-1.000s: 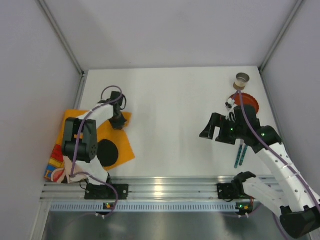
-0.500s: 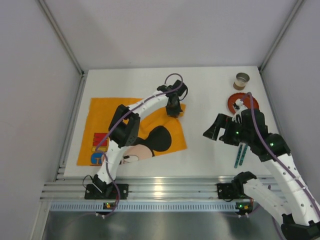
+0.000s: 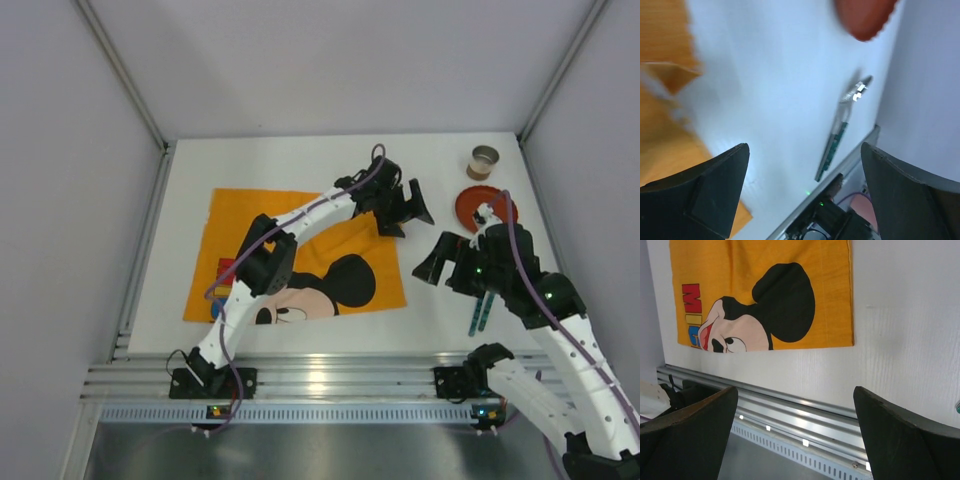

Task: Set the dinner table for one person

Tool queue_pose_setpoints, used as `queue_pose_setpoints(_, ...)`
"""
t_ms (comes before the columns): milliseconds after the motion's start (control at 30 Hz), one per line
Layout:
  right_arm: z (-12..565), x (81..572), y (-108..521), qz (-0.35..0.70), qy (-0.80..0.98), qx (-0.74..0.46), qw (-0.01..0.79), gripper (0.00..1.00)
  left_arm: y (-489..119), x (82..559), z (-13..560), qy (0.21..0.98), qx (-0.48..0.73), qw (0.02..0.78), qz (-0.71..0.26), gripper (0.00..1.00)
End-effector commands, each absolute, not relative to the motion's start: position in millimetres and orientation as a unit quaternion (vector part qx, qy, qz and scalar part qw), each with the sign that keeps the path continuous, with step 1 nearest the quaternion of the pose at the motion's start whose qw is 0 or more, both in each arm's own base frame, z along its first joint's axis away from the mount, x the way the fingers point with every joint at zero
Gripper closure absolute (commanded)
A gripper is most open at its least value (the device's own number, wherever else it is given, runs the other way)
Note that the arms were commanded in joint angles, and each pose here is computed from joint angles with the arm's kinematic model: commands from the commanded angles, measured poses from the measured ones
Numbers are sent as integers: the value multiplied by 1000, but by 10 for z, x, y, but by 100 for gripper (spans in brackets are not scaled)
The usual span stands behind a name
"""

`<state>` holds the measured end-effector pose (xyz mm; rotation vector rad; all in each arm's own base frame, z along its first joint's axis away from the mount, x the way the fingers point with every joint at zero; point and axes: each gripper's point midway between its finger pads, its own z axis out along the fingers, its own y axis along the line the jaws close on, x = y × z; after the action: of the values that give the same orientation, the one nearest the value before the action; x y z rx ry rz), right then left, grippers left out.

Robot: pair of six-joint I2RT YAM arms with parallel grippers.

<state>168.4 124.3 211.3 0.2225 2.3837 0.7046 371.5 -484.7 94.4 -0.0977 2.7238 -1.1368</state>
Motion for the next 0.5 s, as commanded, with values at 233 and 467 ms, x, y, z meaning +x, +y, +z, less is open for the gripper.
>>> queue_pose_setpoints(233, 1824, 1868, 1549, 323, 900, 87, 279, 0, -4370, 3847, 3428, 787, -17, 237, -570, 2)
queue_pose_setpoints(467, 1071, 2110, 1599, 271, 935, 101, 205, 0, -3068, 3924, 3155, 846, -77, 284, -444, 2)
